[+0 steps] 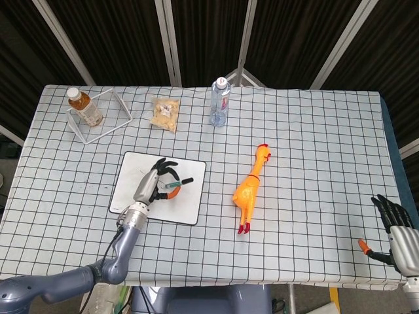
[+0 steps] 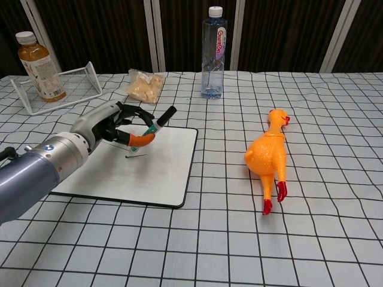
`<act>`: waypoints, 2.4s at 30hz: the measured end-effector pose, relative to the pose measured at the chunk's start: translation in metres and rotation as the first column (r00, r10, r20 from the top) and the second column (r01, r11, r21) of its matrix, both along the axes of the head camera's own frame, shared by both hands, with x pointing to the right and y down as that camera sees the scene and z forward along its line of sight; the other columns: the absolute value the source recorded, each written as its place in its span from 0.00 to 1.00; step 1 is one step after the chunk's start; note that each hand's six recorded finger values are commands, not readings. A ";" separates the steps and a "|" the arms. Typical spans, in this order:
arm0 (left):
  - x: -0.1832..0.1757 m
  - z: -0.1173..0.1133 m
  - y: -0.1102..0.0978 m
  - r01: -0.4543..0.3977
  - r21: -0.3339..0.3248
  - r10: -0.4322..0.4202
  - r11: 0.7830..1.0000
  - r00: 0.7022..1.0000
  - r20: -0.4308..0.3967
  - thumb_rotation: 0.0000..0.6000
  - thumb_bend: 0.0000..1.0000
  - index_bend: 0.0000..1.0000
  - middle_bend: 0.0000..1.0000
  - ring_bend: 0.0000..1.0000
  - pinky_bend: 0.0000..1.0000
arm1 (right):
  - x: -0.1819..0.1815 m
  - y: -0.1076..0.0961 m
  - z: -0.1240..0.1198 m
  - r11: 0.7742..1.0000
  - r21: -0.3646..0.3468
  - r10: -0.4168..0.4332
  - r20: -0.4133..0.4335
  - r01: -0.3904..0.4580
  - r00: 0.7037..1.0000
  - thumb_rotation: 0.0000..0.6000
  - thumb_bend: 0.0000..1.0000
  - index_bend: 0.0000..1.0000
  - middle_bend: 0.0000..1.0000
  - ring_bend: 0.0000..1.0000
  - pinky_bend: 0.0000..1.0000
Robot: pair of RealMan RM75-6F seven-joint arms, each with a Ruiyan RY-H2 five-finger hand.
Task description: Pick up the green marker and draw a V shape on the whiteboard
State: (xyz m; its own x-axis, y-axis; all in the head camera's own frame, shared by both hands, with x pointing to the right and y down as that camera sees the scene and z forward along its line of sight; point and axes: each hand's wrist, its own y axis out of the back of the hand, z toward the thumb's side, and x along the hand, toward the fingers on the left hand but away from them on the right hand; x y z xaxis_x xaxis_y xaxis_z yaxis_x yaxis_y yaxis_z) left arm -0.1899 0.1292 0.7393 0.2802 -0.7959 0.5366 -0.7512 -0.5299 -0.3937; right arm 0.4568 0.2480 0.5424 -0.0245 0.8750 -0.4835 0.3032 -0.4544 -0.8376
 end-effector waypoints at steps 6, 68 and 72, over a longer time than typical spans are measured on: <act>-0.025 0.004 0.011 0.015 -0.021 -0.014 1.000 0.999 0.052 1.00 0.62 0.74 0.20 0.01 0.00 | 0.000 0.001 0.000 1.000 0.004 -0.004 -0.007 0.004 1.000 1.00 0.27 0.00 0.00 0.00 0.00; -0.186 -0.053 0.015 -0.432 0.044 0.281 0.901 0.657 0.699 1.00 0.42 0.62 0.11 0.00 0.00 | 0.001 0.007 0.001 1.000 -0.012 -0.006 -0.043 0.005 0.999 1.00 0.27 0.00 0.00 0.00 0.00; -0.188 -0.046 0.018 -0.430 0.017 0.293 0.903 0.643 0.708 1.00 0.33 0.50 0.02 0.00 0.00 | 0.002 0.007 0.001 1.000 -0.013 -0.003 -0.042 0.003 0.999 1.00 0.27 0.00 0.00 0.00 0.00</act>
State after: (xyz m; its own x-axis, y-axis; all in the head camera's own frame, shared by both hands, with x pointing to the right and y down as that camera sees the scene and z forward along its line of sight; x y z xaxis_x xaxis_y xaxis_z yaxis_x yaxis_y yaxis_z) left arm -0.3774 0.1476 0.6931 0.1821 -0.8056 0.5638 -0.0052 -0.5742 -0.8187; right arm 0.4585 0.2552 0.5435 -0.0422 0.8689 -0.4932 0.2667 -0.4660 -0.8437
